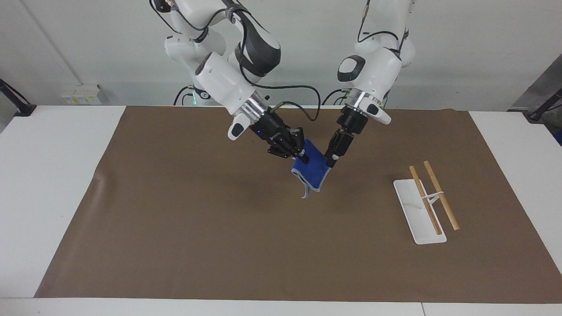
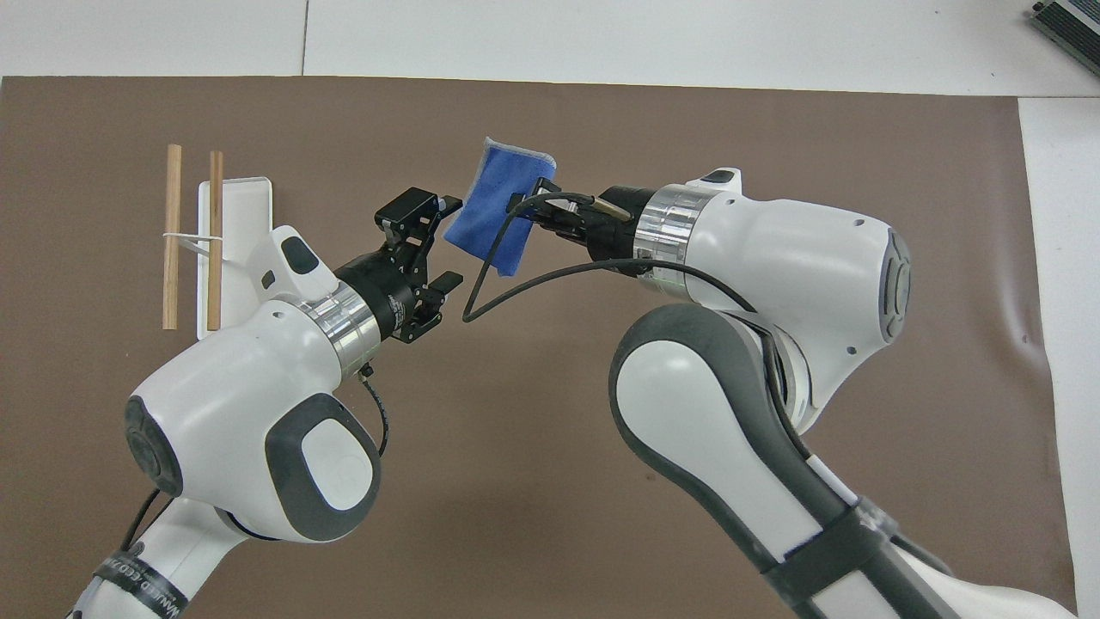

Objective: Right arm passes towel to left arm to hang
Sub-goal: 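Close the left gripper on the towel while the right gripper releases, then carry the towel over the rack with the left gripper while the right withdraws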

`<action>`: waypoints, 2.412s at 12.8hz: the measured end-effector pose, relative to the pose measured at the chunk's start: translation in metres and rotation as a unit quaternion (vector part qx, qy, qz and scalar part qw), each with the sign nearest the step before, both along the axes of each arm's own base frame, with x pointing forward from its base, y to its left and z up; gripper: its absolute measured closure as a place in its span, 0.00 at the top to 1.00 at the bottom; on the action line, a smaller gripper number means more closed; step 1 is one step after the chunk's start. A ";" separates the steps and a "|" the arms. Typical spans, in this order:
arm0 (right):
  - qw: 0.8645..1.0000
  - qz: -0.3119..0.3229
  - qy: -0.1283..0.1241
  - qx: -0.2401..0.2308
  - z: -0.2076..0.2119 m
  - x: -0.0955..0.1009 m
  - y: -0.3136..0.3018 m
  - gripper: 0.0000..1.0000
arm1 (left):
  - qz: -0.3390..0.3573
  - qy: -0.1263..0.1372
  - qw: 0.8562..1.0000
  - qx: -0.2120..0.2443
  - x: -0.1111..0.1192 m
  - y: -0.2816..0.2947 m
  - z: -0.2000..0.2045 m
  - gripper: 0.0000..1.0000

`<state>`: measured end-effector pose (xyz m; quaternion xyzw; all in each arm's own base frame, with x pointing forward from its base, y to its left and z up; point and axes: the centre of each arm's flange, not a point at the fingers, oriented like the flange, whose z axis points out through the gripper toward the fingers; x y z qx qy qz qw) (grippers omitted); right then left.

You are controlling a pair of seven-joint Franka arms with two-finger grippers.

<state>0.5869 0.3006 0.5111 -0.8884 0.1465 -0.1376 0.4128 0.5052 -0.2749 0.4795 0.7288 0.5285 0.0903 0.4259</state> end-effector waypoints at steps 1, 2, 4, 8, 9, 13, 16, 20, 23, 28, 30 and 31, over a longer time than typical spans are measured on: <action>1.000 0.000 0.000 0.000 0.000 0.000 0.000 0.04 | 0.004 -0.003 1.000 -0.005 0.003 -0.001 0.003 1.00; 1.000 -0.001 -0.001 0.000 0.001 0.000 -0.001 0.04 | 0.005 -0.006 1.000 -0.007 0.005 -0.003 0.005 1.00; 1.000 -0.001 -0.001 0.000 0.001 0.000 -0.001 0.04 | 0.012 -0.018 1.000 -0.012 0.005 -0.008 0.010 1.00; 1.000 -0.001 -0.001 0.000 0.002 0.000 -0.001 0.04 | 0.019 -0.029 0.999 -0.020 0.010 -0.013 0.017 1.00; 1.000 -0.001 -0.002 0.000 0.002 0.000 -0.001 0.04 | 0.019 -0.031 0.999 -0.021 0.011 -0.014 0.018 0.97; 1.000 -0.002 -0.002 0.000 0.002 0.001 -0.002 0.04 | 0.019 -0.027 0.999 -0.022 0.011 -0.016 0.015 0.74; 1.000 -0.003 -0.002 0.000 0.002 0.001 -0.004 0.04 | 0.019 -0.024 0.999 -0.020 0.012 -0.016 0.011 0.53; 1.000 -0.004 -0.002 0.000 0.002 0.002 -0.004 0.04 | 0.004 -0.017 1.000 -0.009 0.010 -0.017 0.003 0.34; 1.000 -0.004 -0.002 0.000 0.002 0.002 -0.004 0.04 | -0.004 -0.016 1.000 0.002 0.010 -0.014 -0.004 0.02; 1.000 -0.003 -0.004 -0.001 0.003 0.001 -0.005 0.33 | 0.009 -0.007 1.000 0.009 0.020 0.004 -0.015 0.02; 1.000 0.000 -0.011 -0.006 0.004 0.001 -0.008 0.58 | 0.018 -0.004 1.000 0.020 0.028 0.020 -0.025 0.02; 1.000 0.000 -0.012 -0.011 0.003 -0.002 -0.013 0.70 | 0.024 -0.006 0.999 0.027 0.034 0.033 -0.028 0.02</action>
